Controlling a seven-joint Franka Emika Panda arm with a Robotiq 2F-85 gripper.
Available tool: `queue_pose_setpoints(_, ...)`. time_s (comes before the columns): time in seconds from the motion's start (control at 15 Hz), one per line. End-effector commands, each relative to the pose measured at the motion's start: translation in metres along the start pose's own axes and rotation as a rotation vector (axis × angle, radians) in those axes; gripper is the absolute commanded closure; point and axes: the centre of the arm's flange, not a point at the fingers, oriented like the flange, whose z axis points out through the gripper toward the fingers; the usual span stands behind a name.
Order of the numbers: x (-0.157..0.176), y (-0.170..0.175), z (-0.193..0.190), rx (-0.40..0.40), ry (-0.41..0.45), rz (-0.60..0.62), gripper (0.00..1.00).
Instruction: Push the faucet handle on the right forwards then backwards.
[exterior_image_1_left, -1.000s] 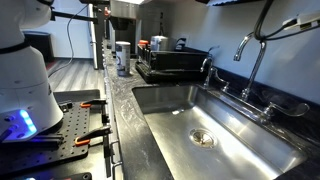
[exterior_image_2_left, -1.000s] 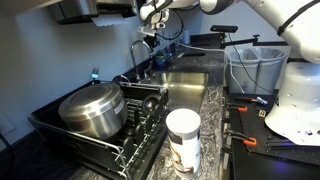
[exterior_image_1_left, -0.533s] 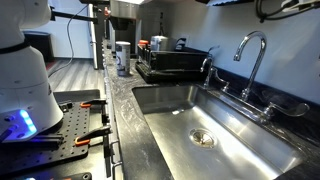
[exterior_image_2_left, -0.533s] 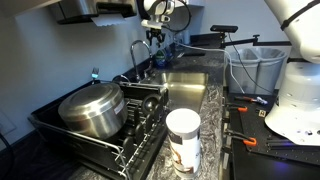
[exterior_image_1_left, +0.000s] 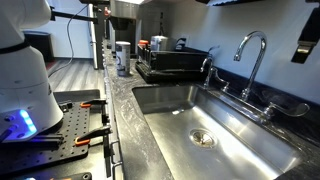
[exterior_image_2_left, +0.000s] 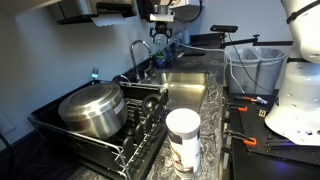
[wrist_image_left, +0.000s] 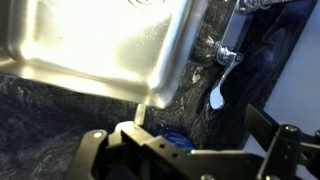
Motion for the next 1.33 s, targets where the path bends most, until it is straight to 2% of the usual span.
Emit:
queue_pose_setpoints(0.0, -0.031, 0.028, -0.015, -0.053, -0.066, -0.145, 0.00)
queue_pose_setpoints(0.2, -0.041, 0.038, -0.017, -0.100, -0.101, -0.256, 0.00)
queue_pose_setpoints(0.4, -0.047, 0.044, -0.016, -0.135, -0.088, -0.313, 0.00)
queue_pose_setpoints(0.47, -0.048, 0.045, -0.017, -0.149, -0.084, -0.318, 0.00)
queue_pose_setpoints(0.53, -0.030, 0.034, -0.010, -0.130, -0.086, -0.284, 0.00)
queue_pose_setpoints(0.87, -0.029, 0.035, -0.007, -0.137, -0.087, -0.282, 0.00)
queue_pose_setpoints(1.07, -0.029, 0.035, -0.007, -0.137, -0.087, -0.282, 0.00)
queue_pose_setpoints(1.27, -0.044, 0.042, -0.013, -0.140, -0.064, -0.347, 0.00)
